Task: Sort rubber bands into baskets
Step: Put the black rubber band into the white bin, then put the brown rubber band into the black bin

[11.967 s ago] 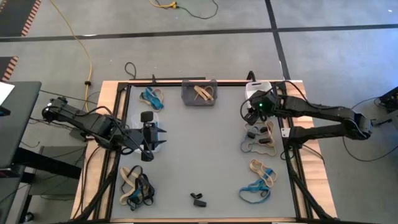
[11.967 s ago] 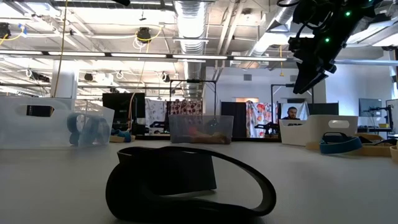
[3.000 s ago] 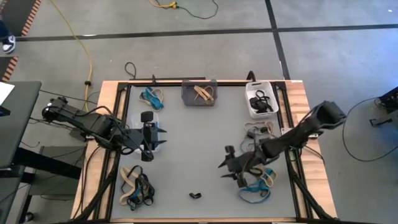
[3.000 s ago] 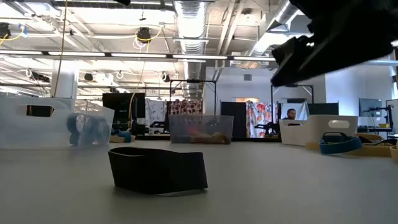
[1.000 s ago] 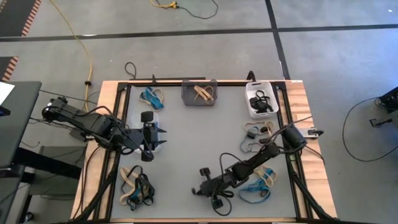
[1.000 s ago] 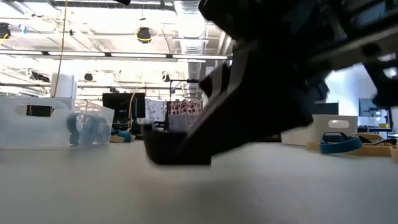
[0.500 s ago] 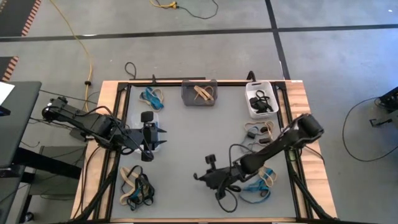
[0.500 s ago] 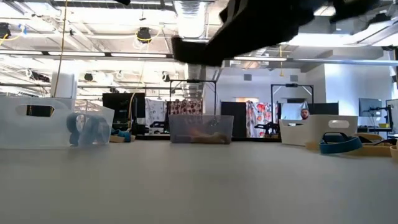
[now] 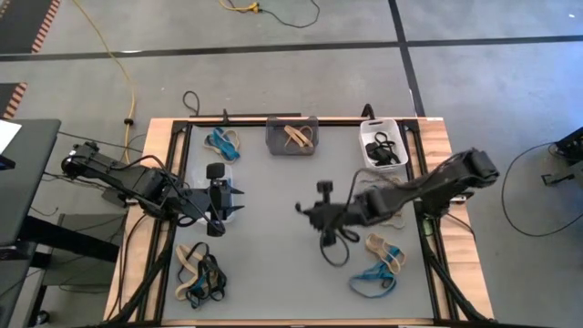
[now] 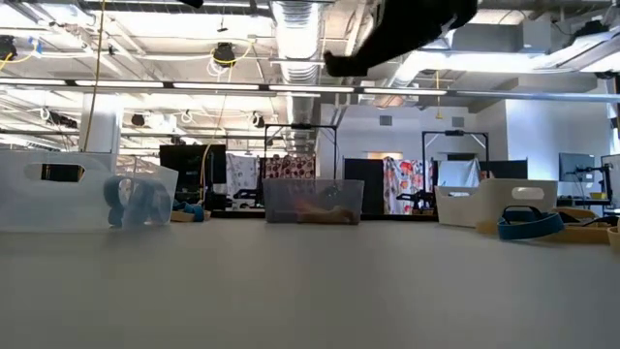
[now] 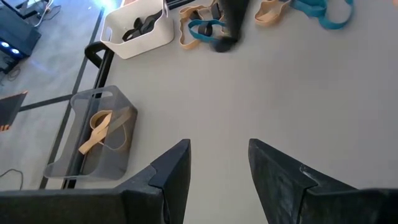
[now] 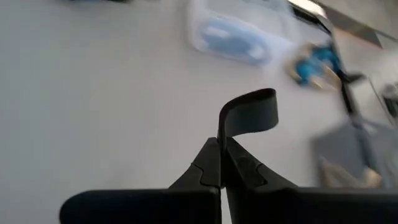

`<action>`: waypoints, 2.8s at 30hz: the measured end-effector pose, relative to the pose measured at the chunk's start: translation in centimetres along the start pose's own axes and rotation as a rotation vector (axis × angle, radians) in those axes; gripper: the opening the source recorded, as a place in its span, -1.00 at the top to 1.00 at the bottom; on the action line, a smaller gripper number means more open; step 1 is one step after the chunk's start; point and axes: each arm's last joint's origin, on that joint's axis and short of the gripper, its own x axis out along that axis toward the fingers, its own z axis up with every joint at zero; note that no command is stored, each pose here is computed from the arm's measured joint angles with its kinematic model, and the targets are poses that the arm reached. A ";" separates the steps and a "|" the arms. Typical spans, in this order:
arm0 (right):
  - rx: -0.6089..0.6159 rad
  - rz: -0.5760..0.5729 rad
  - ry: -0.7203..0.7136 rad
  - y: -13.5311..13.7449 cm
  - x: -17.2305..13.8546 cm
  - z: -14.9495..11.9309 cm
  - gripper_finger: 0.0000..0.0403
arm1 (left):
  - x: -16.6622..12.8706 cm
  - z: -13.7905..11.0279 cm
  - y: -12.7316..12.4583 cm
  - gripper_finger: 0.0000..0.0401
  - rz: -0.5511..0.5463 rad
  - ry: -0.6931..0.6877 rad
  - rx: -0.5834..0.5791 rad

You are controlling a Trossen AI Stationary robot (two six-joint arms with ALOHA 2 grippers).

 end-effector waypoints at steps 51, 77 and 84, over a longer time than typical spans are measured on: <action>0.861 -0.310 0.657 -22.9 -6.1 -24.8 0.65 | 0.0 0.0 0.0 0.24 0.000 0.000 0.000; 0.793 -0.246 0.408 -20.3 -6.0 -19.4 -0.08 | 0.0 0.0 0.0 0.24 0.000 0.000 0.000; 0.687 -0.129 0.250 -16.4 -7.4 -15.3 -0.07 | 0.0 0.0 0.0 0.24 0.000 0.000 0.000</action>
